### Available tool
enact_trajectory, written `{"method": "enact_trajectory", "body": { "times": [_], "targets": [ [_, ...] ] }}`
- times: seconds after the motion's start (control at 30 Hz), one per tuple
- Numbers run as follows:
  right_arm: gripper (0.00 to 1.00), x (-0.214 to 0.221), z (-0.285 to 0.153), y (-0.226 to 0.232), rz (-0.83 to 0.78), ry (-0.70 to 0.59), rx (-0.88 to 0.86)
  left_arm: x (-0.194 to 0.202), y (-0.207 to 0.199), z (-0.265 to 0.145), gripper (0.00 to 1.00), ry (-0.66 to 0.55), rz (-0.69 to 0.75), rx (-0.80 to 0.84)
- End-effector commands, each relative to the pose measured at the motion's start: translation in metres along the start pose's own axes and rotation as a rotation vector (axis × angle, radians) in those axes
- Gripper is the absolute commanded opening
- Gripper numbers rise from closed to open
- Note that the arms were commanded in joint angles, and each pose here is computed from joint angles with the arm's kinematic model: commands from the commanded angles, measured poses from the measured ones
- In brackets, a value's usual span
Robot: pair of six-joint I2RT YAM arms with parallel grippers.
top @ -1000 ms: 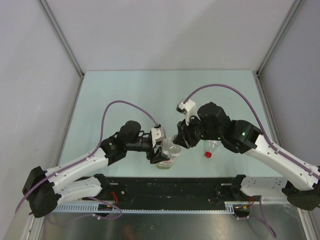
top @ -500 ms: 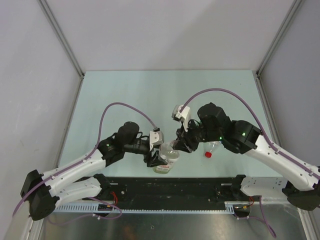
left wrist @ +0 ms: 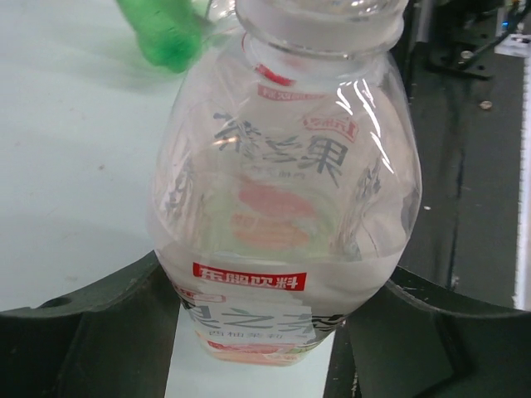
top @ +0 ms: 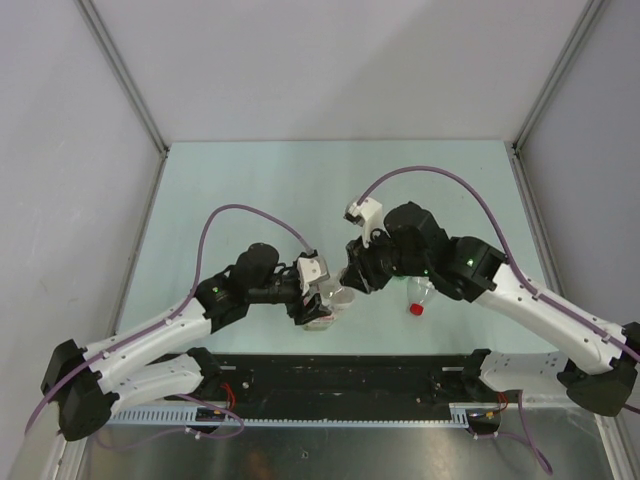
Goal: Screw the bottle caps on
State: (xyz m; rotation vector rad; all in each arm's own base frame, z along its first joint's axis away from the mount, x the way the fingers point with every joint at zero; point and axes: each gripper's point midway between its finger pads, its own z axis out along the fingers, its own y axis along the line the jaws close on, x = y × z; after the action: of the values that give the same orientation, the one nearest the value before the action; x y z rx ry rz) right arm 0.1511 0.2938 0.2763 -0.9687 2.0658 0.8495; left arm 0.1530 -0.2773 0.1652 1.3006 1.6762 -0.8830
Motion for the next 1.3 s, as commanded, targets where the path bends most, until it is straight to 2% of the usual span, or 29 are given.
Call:
{"method": "enact_trajectory", "body": {
  "times": [0.0,0.2,0.53,1.03,1.27],
  "targets": [
    [0.08,0.036,0.020,0.000,0.235,0.132,0.038,-0.146,0.035,-0.032,0.00,-0.419,0.231,-0.201],
    [0.11,0.029,0.024,-0.002,0.280,0.076,0.047,-0.154,0.050,-0.040,0.00,-0.483,0.150,-0.301],
    [0.18,0.023,0.024,-0.002,0.209,0.025,0.064,-0.158,0.050,-0.041,0.00,-0.527,0.081,-0.304],
    [0.25,0.012,0.016,-0.002,0.205,-0.022,0.058,-0.124,0.023,-0.006,0.00,-0.416,0.166,-0.092],
    [0.28,0.017,0.016,-0.007,0.221,-0.007,0.095,-0.119,0.028,-0.004,0.00,-0.392,0.145,-0.124]
  ]
}}
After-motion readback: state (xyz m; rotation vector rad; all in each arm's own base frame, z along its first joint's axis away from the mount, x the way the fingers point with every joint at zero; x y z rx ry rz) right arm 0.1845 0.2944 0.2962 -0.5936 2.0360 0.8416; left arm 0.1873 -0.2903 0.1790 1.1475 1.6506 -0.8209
